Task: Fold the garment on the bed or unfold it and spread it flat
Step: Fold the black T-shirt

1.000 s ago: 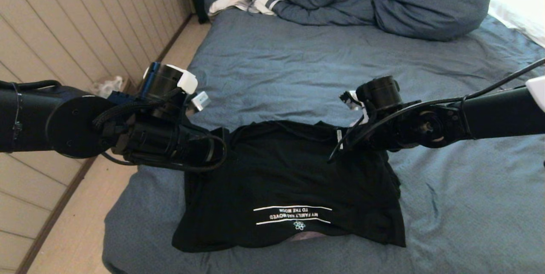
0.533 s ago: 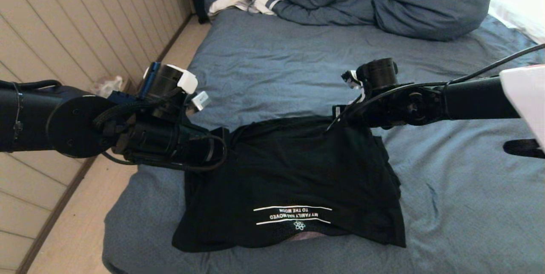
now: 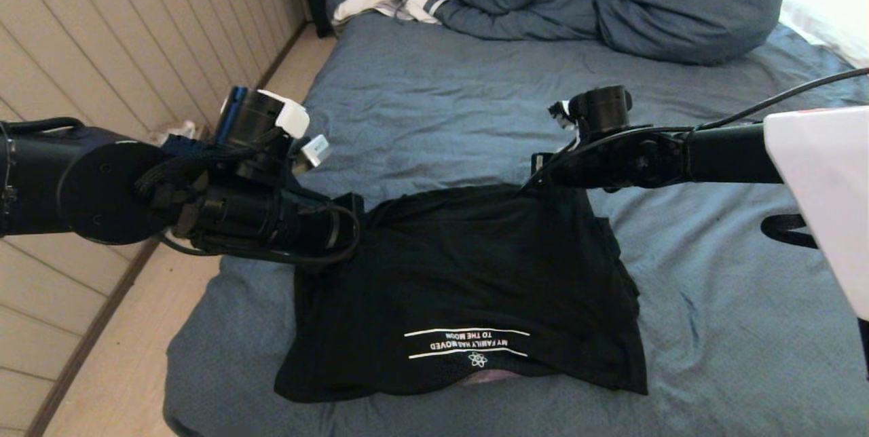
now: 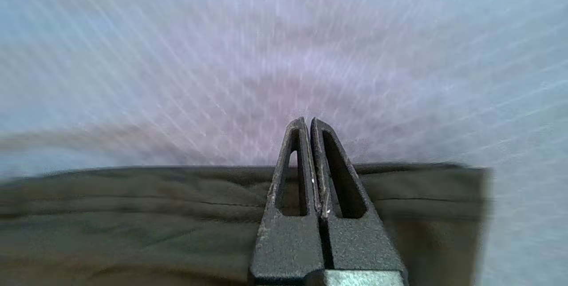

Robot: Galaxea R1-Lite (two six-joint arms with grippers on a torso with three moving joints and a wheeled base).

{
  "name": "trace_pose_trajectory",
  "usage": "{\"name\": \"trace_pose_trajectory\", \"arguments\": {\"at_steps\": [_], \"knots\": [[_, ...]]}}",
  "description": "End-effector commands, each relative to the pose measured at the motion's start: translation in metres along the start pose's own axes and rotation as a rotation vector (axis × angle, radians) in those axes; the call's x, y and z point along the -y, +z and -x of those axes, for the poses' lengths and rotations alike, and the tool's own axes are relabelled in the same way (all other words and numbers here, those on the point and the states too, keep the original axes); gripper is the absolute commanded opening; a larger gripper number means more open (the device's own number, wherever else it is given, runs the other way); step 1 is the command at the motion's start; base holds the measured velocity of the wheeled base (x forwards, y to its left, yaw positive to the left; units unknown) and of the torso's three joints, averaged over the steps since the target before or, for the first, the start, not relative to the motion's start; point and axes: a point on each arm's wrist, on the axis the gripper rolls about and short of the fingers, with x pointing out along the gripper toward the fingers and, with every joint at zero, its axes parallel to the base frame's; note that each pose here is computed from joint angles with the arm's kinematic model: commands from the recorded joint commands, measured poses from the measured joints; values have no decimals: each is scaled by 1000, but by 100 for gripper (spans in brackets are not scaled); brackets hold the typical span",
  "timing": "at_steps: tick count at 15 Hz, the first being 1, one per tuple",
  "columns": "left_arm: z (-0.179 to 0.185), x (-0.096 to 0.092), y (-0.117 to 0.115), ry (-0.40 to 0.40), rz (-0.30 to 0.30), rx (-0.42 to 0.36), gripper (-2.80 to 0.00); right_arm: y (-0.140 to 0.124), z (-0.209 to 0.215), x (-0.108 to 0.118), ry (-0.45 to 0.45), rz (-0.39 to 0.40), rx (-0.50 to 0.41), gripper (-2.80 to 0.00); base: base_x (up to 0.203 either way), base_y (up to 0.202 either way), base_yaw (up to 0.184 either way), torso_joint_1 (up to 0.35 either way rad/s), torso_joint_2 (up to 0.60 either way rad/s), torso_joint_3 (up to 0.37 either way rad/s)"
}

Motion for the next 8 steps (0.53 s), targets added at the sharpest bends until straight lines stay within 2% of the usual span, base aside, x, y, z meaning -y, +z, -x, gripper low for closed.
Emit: {"name": "trace_pose_trajectory", "arguments": {"at_steps": [1,3,5,6,8], "knots": [[9,2,0,2,-3,18,-280,23,34,-1,14,-17,71,-280,0,0,0,0,0,0],[2,7,-15,16,-92,-34,-280,51,75,-4,51,-59,167,-280,0,0,0,0,0,0],[-17,9,-25,95,-131,-55,-280,68,105,-8,93,-74,235,-280,0,0,0,0,0,0],[-31,10,-28,155,-145,-51,-280,69,111,-12,128,-78,237,-280,0,0,0,0,0,0],[-52,9,-29,282,-166,13,-280,69,114,-16,201,-80,225,-280,0,0,0,0,0,0]]}}
